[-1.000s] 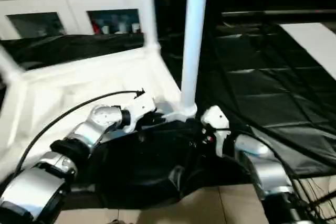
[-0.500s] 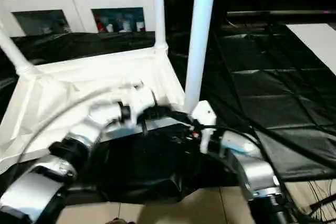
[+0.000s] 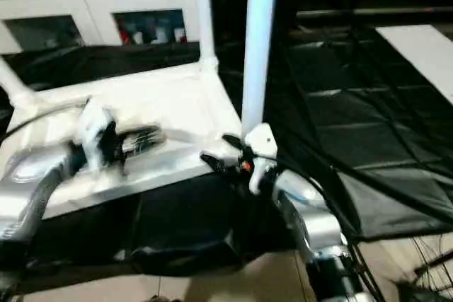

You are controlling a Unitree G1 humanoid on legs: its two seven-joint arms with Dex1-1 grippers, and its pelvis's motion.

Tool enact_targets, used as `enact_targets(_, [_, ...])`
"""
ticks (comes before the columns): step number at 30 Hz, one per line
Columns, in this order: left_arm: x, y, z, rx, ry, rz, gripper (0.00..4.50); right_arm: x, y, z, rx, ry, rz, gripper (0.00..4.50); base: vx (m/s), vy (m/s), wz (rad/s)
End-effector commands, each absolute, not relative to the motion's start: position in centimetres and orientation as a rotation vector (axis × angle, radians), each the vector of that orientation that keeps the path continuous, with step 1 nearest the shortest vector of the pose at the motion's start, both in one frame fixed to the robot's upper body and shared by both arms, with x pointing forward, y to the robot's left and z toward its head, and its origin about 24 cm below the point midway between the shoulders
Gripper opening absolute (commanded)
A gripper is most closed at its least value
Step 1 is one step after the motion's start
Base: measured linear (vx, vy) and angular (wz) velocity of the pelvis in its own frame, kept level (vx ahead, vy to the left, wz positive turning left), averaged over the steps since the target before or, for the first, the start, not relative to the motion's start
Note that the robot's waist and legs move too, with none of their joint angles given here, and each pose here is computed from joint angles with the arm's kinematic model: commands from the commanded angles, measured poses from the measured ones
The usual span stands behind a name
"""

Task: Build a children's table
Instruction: Rotate table base

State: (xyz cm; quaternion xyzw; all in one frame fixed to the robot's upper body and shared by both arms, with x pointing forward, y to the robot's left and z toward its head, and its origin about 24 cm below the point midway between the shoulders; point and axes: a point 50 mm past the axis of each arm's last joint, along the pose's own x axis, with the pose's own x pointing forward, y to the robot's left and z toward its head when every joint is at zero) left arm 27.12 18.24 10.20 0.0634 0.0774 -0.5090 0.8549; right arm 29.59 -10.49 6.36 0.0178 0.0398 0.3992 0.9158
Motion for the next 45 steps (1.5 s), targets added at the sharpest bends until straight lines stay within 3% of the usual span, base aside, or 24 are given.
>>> enact_targets(1, [25.8, 17.5, 10.1, 0.125, 0.218, -1.154, 1.42, 29.9, -10.3, 6.3, 0.040, 0.080, 0.790, 3.32, 0.000, 0.000, 0.00])
enact_targets(2, [25.0, 17.6, 8.8, 0.153, 0.294, -1.147, 1.42, 30.2, -9.8, 6.3, 0.050, 0.084, 0.783, 3.32, 0.000, 0.000, 0.00])
enact_targets(5, [24.8, 18.1, 7.3, 0.217, 0.361, -1.079, 1.42, 30.9, -9.5, 6.2, 0.042, 0.087, 0.737, 3.32, 0.000, 0.000, 0.00])
enact_targets(10, [23.7, 19.2, 5.1, 0.284, 0.527, -0.973, 1.42, 32.7, -10.0, 6.1, 0.014, 0.085, 0.559, 3.32, 0.000, 0.000, 0.00])
enact_targets(15, [24.2, 20.4, 3.5, 0.306, 0.526, -0.777, 1.42, 33.4, -10.7, 6.2, 0.018, 0.084, 0.489, 3.32, 0.000, 0.000, 0.00])
enact_targets(20, [23.9, 20.2, 3.2, 0.298, 0.522, -0.771, 1.42, 34.0, -11.8, 6.0, -0.011, 0.087, 0.431, 3.32, 0.000, 0.000, 0.00])
enact_targets(23, [24.0, 20.2, 3.3, 0.296, 0.497, -0.749, 1.42, 34.6, -13.2, 6.1, -0.018, 0.088, 0.361, 3.32, 0.000, 0.000, 0.00])
enact_targets(28, [24.2, 19.8, 3.4, 0.292, 0.466, -0.753, 1.42, 35.7, -17.4, 6.6, -0.083, 0.102, 0.231, 3.32, 0.000, 0.000, 0.00])
enact_targets(30, [24.2, 19.8, 3.4, 0.292, 0.463, -0.754, 1.42, 35.9, -18.0, 6.7, -0.089, 0.102, 0.215, 3.32, 0.000, 0.000, 0.00])
enact_targets(31, [24.3, 19.6, 3.3, 0.294, 0.457, -0.754, 1.42, 36.3, -20.3, 7.3, -0.121, 0.101, 0.153, 3.32, 0.000, 0.000, 0.00])
enact_targets(32, [24.3, 19.6, 3.3, 0.294, 0.457, -0.754, 1.42, 36.3, -20.4, 7.3, -0.122, 0.101, 0.151, 3.32, 0.000, 0.000, 0.00])
enact_targets(35, [24.3, 19.4, 3.3, 0.292, 0.448, -0.756, 1.42, 36.7, -23.4, 8.3, -0.169, 0.101, 0.079, 3.32, 0.000, 0.000, 0.00])
enact_targets(41, [24.1, 19.1, 3.2, 0.286, 0.438, -0.767, 1.42, 36.8, -26.3, 9.3, -0.246, 0.111, 0.038, 3.32, 0.000, 0.000, 0.00])
enact_targets(45, [23.9, 19.2, 3.2, 0.278, 0.429, -0.766, 1.42, 36.9, -27.0, 9.6, -0.279, 0.119, 0.041, 3.32, 0.000, 0.000, 0.00])
